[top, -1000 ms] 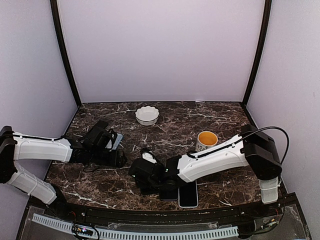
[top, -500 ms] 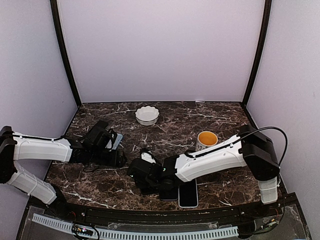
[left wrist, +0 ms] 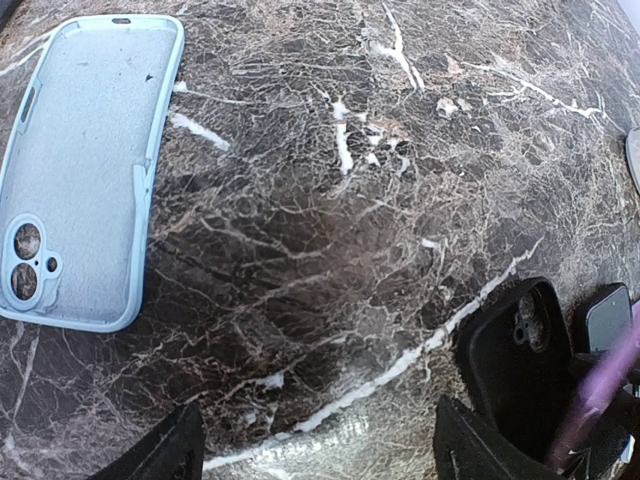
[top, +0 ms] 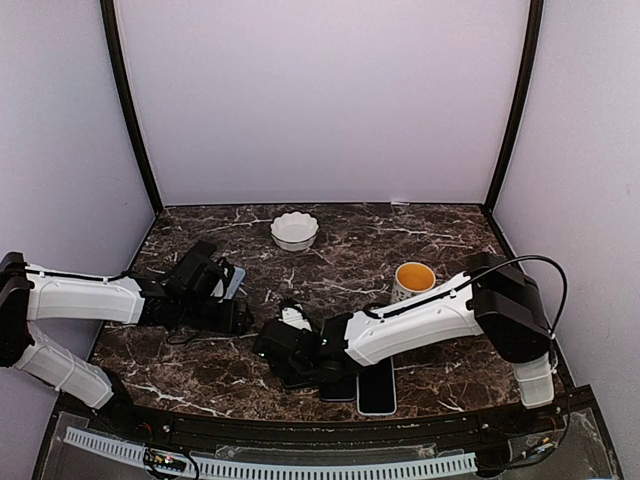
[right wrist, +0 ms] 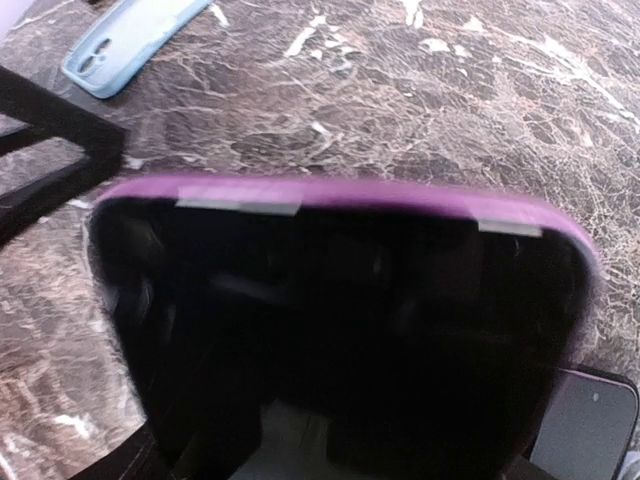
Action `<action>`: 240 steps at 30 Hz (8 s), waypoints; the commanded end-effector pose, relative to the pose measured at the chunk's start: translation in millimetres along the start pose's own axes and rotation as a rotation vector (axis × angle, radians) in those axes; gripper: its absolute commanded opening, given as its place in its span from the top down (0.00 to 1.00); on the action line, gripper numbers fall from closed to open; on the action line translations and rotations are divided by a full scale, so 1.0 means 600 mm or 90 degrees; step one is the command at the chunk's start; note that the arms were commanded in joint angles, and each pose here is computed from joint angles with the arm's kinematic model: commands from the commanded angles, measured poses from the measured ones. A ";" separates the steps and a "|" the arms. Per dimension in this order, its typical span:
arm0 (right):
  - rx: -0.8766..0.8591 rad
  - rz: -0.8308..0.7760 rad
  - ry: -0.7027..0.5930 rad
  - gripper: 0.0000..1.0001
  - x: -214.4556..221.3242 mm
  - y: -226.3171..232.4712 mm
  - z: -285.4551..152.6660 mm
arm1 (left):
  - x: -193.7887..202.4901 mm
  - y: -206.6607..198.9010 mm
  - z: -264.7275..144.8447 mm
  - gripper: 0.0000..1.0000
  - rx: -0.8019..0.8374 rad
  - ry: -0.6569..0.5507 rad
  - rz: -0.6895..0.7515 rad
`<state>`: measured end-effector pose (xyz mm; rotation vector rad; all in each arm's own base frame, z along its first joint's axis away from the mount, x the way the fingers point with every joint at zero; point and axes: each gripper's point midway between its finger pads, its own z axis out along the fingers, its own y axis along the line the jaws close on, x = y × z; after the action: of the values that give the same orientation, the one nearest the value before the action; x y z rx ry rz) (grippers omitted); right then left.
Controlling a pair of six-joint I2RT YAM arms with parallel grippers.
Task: Put the phone into the phone case
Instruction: Install the phone into the phone case, then adjust the phone and the phone case, then pick up the phone with the phone case at the center of the board, then pass from the right arm to the left
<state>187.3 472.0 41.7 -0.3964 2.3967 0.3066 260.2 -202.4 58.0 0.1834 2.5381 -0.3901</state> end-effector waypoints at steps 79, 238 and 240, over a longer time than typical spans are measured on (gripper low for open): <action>-0.071 -0.026 0.067 0.71 -0.105 -0.094 0.016 | 0.045 -0.048 0.030 0.66 0.004 0.088 0.142; -0.035 -0.107 -0.478 0.76 -0.212 -0.005 -0.346 | -0.116 -0.336 -0.297 0.83 0.573 -0.234 0.177; -0.039 -0.110 -0.475 0.76 -0.209 -0.004 -0.343 | -0.111 -0.334 -0.295 0.96 0.573 -0.236 0.178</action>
<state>160.2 426.5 249.4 -0.5072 1.6544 0.2933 192.4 -339.5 289.5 0.6786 1.7981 -1.2669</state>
